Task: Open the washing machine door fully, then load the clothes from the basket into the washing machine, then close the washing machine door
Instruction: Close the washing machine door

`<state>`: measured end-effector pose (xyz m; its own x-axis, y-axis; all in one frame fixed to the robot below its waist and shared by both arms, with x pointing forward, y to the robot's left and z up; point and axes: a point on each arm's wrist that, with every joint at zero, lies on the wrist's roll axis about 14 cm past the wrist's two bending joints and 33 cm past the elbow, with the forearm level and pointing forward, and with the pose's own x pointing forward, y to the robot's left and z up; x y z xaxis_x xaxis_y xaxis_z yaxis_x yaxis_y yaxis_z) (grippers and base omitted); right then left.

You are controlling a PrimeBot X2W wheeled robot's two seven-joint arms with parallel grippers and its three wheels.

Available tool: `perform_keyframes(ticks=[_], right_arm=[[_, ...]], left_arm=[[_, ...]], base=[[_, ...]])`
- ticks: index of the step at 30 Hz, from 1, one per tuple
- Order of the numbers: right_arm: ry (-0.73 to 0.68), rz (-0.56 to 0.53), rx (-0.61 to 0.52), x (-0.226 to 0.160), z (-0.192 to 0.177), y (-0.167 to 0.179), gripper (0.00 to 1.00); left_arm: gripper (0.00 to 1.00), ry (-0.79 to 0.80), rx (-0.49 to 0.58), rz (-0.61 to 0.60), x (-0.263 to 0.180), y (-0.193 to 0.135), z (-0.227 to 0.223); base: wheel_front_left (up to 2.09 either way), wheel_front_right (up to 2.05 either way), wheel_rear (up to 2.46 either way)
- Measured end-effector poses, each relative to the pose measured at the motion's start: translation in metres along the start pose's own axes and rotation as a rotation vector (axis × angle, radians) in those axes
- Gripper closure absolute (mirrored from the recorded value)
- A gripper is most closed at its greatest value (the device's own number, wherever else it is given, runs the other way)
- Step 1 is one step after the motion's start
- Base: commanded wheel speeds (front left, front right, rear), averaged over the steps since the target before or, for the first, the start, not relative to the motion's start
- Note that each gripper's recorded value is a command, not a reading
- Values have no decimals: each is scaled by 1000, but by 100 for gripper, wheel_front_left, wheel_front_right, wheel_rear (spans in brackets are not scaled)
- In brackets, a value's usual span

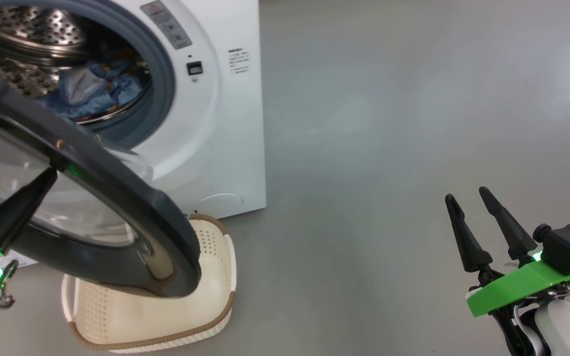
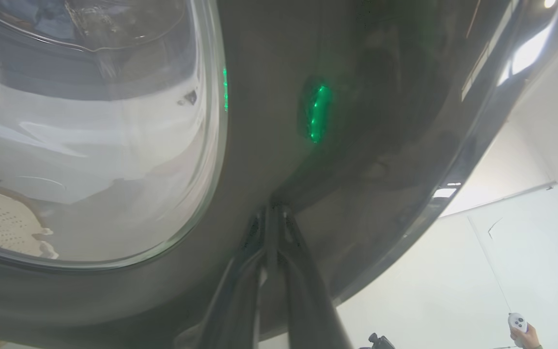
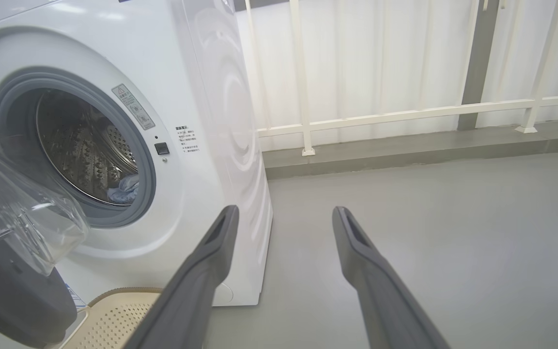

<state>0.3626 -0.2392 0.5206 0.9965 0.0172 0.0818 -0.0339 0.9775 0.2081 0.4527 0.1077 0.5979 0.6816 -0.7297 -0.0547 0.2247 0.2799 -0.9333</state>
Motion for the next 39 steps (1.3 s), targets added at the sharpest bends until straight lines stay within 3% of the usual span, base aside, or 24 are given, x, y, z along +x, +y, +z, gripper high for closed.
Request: perform_keyframes(ticks=[13, 33, 35, 36, 37, 39], right_arm=[[-4, -38, 5, -7, 1, -9, 0], [-3, 14, 15, 10, -2, 6, 0], [-4, 19, 16, 12, -2, 8, 0], [-4, 21, 17, 13, -2, 9, 0], [-4, 23, 17, 13, -2, 9, 0], [-5, 27, 18, 14, -2, 10, 0]], left_arm=[[100, 0, 7, -46, 26, -9, -2], [100, -82, 37, -10, 2, -2, 12], [52, -113, 46, -2, -3, -1, 18], [5, -124, 53, -2, -5, -1, 20], [0, -141, 62, 1, -8, 0, 22], [0, -171, 83, 13, -12, 2, 27]], base=[[0, 0, 0], [0, 0, 0], [0, 0, 0], [0, 0, 0], [0, 0, 0], [0, 0, 0]])
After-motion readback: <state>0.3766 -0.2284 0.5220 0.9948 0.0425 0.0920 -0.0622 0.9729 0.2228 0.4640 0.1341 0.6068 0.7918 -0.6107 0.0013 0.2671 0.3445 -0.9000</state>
